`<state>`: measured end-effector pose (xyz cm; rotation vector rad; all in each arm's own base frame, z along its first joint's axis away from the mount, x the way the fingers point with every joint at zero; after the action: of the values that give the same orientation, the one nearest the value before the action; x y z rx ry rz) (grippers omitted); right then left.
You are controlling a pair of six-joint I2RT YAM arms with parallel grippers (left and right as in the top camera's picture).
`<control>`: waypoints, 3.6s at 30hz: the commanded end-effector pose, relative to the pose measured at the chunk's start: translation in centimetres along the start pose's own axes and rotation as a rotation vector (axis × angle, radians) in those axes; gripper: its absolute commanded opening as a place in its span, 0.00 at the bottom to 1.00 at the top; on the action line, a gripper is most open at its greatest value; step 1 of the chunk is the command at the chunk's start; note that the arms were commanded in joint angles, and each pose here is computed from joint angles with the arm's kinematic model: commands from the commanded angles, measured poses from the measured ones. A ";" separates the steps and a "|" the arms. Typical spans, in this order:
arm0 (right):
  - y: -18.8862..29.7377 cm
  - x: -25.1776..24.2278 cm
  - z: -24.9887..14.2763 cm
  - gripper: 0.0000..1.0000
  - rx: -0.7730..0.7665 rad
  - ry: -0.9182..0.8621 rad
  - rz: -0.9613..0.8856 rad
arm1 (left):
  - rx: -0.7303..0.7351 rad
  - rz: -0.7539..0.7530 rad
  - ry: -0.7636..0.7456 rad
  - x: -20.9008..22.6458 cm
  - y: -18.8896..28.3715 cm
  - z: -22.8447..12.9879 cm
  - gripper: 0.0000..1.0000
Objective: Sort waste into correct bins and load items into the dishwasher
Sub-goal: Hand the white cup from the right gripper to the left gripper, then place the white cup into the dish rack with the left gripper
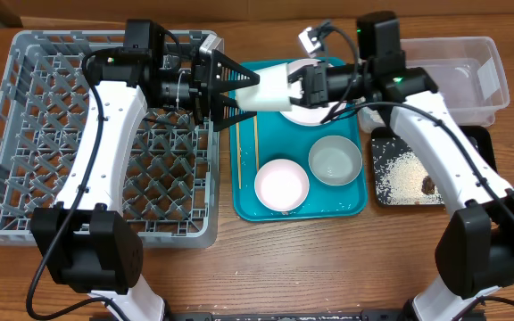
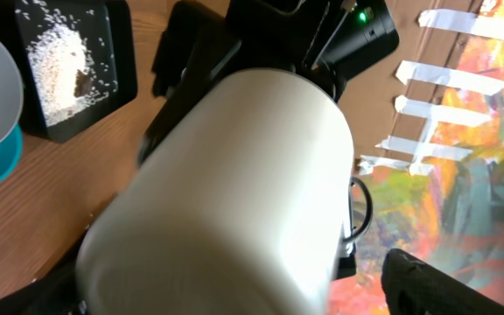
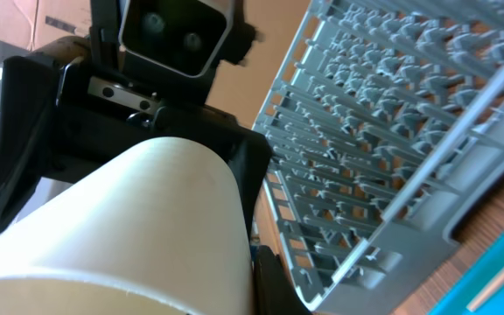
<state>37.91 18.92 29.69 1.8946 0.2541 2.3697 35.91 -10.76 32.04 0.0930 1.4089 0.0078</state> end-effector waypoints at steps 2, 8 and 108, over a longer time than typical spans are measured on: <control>-1.1 0.3 -0.1 0.04 0.007 -0.042 0.000 | 0.004 -0.045 -0.018 -0.7 0.1 0.1 0.93; -1.8 0.5 -0.3 0.04 0.014 -0.051 -0.006 | -0.001 -0.043 -0.018 -0.6 0.3 0.2 0.88; 4.9 -0.5 2.3 0.82 -0.115 -0.030 0.027 | -0.189 0.241 -0.058 1.4 5.6 1.9 0.36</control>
<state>39.89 15.89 30.76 1.8991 0.1190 2.3217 37.80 -6.25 31.67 0.0464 1.3488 0.1816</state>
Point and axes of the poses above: each gripper's point midway between its finger pads, its own y axis back along the fingers, its own x axis along the line the jaws close on, z = x × y, the point moved 9 cm from there along y, back along the fingers, and after that the axes turned 13 degrees about -y, right-handed, at the moved point
